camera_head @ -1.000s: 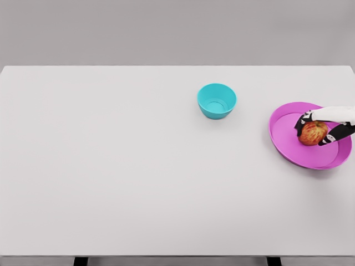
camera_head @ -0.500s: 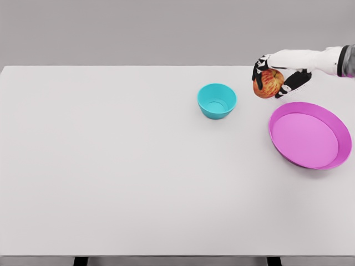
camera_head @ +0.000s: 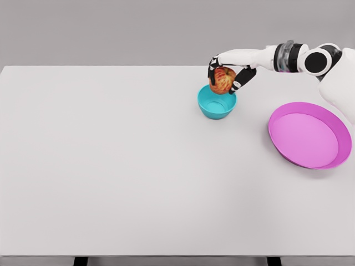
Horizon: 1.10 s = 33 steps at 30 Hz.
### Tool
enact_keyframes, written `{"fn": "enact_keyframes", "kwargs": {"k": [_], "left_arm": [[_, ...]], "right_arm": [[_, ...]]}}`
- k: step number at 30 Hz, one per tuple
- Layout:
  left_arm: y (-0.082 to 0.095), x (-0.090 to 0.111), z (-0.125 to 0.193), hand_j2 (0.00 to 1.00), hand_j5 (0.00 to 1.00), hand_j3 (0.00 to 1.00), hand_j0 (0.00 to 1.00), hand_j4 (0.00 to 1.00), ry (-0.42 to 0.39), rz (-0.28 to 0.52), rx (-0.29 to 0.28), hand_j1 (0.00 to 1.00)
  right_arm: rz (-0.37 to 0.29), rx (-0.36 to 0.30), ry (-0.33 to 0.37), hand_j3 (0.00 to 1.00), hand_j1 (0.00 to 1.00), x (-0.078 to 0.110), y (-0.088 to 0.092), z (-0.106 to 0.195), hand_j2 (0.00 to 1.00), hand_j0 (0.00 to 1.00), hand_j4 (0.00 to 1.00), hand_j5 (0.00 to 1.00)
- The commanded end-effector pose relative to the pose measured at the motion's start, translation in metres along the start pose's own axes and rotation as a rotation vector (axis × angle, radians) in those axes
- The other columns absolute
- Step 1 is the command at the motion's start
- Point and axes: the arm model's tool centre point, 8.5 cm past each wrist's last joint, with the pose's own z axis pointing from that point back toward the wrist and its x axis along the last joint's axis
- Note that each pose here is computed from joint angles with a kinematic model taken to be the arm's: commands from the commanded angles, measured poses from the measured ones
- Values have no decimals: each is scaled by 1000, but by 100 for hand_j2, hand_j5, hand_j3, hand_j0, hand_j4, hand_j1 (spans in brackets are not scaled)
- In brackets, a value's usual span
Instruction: Put the apple from the pink plate into the blue bowl with your right arm
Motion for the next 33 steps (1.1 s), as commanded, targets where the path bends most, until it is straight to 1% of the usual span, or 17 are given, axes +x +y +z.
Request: {"fn": "enact_keyframes", "kwargs": {"k": [1,4,8,10,14,15,17,18,21,22,24,26,27,28,31,32,33], "left_arm": [[0,0,0,100,100,100,100,100,0,0,0,100],[0,0,0,100,100,100,100,100,0,2,0,100],[0,0,0,100,100,100,100,100,0,2,0,100],[0,0,0,100,100,100,100,100,0,0,0,100],[0,0,0,100,100,100,100,100,0,0,0,100],[0,0,0,100,100,100,100,100,0,0,0,100],[0,0,0,100,100,100,100,100,0,2,0,100],[0,0,0,100,100,100,100,100,0,2,0,100],[0,0,0,100,100,100,100,100,0,2,0,100],[0,0,0,100,100,100,100,100,0,0,0,100],[0,-1,0,100,100,100,100,100,1,1,0,100],[0,-1,0,100,100,100,100,100,1,2,0,100],[0,-1,0,100,100,100,100,100,1,1,0,100],[0,0,0,100,100,100,100,100,0,0,0,100],[0,0,0,100,100,100,100,100,0,2,0,100],[0,0,0,100,100,100,100,100,0,2,0,100],[0,0,0,100,100,100,100,100,0,0,0,100]], "right_arm": [[-8,-6,7,68,68,-2,-1,1,68,68,68,68],[15,1,26,83,83,-4,0,2,83,83,83,83],[19,3,32,96,96,-6,1,6,96,96,96,96],[24,2,31,100,100,-6,1,8,100,100,100,100],[49,-4,19,100,100,-1,-4,14,100,100,100,100],[65,-24,11,100,100,0,-9,25,100,100,100,100],[163,-72,-26,100,100,14,-13,79,100,100,100,100],[208,-75,-39,100,100,24,-9,103,100,100,100,100],[271,-52,-101,100,100,50,6,156,100,100,100,100],[255,-55,-120,100,100,48,10,166,100,100,100,100],[200,-56,-80,100,100,35,19,189,100,100,100,100],[169,-142,-82,100,100,33,11,205,100,100,100,100],[147,-181,-81,100,100,30,17,210,100,100,100,100],[135,-186,-80,100,100,29,22,212,100,100,100,100],[146,-175,-82,100,100,32,24,214,100,100,100,100],[146,-171,-68,100,100,31,25,220,100,100,100,100],[139,-160,-83,100,100,33,31,214,100,100,100,100]]}}
